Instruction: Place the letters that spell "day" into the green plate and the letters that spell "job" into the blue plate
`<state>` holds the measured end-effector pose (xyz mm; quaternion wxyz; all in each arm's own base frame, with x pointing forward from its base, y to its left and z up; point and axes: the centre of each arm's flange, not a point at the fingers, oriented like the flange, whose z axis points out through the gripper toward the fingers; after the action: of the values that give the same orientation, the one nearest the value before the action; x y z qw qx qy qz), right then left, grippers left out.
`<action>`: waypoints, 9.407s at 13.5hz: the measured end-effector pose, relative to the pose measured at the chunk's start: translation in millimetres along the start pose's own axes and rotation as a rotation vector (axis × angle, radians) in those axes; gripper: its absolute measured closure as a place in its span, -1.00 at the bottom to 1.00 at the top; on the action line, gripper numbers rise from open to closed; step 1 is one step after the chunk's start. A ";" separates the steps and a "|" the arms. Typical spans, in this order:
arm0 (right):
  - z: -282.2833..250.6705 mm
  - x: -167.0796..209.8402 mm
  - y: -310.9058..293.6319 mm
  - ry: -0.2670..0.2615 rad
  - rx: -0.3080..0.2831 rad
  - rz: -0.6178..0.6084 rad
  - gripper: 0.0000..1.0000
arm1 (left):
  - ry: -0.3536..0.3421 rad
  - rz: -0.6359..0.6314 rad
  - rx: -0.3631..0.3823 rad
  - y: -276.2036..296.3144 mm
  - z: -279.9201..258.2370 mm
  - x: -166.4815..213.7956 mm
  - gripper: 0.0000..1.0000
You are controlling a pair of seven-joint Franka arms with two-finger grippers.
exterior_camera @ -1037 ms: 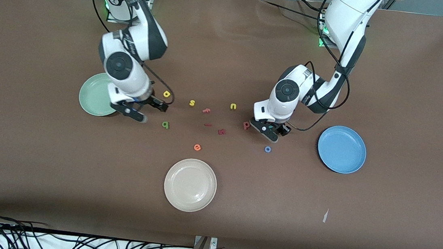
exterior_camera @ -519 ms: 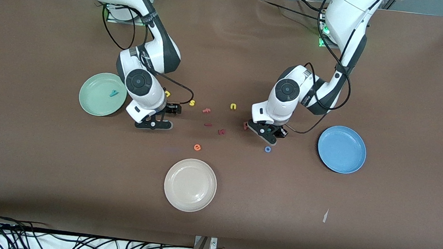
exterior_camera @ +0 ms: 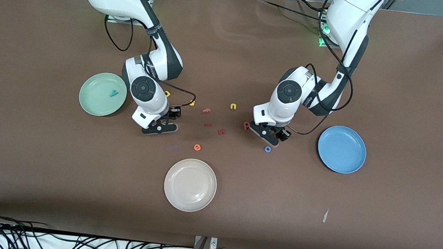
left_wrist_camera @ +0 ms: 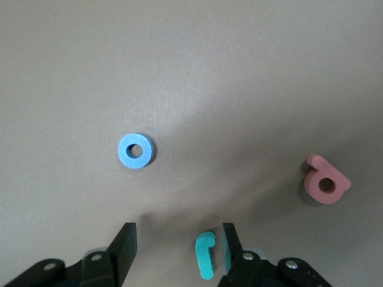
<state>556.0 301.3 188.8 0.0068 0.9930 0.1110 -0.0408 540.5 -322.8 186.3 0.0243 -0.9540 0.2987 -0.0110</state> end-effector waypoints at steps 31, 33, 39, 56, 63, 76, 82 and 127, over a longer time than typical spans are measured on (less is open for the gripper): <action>-98.8 -20.3 122.6 -0.187 -0.057 0.015 0.45 | 0.018 -0.045 0.018 -148.3 -52.4 -16.4 0.69; -91.4 -43.0 163.9 -0.220 -0.050 0.013 0.45 | -0.002 -0.054 0.016 -188.5 -64.8 -32.4 0.69; -16.4 -127.4 277.5 -0.256 -0.027 0.025 0.45 | -0.074 -0.041 -0.012 -239.6 -49.9 -73.0 0.25; -20.1 -107.2 48.5 -0.077 0.017 0.432 -1.00 | 0.155 -0.101 -0.134 -72.0 -14.4 46.4 -0.23; 29.7 -114.0 -9.2 0.014 0.005 0.598 -0.63 | 0.114 -0.144 -0.145 -52.6 5.0 42.5 -0.32; -48.4 -86.5 73.8 -0.083 -0.031 0.472 0.46 | 0.086 -0.150 -0.146 -51.6 16.7 33.5 -0.13; -50.2 -88.8 243.6 -0.085 -0.052 0.234 0.46 | 0.089 -0.154 -0.142 -55.2 15.8 33.5 0.38; -395.8 -118.7 288.8 0.030 0.004 0.175 -1.00 | 0.092 -0.324 -0.331 1.2 -50.6 12.4 -0.02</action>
<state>535.9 2.4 594.3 0.0066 0.9994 0.0240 -0.0253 548.2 -332.8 236.8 -0.1483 -0.9789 0.1402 -0.0089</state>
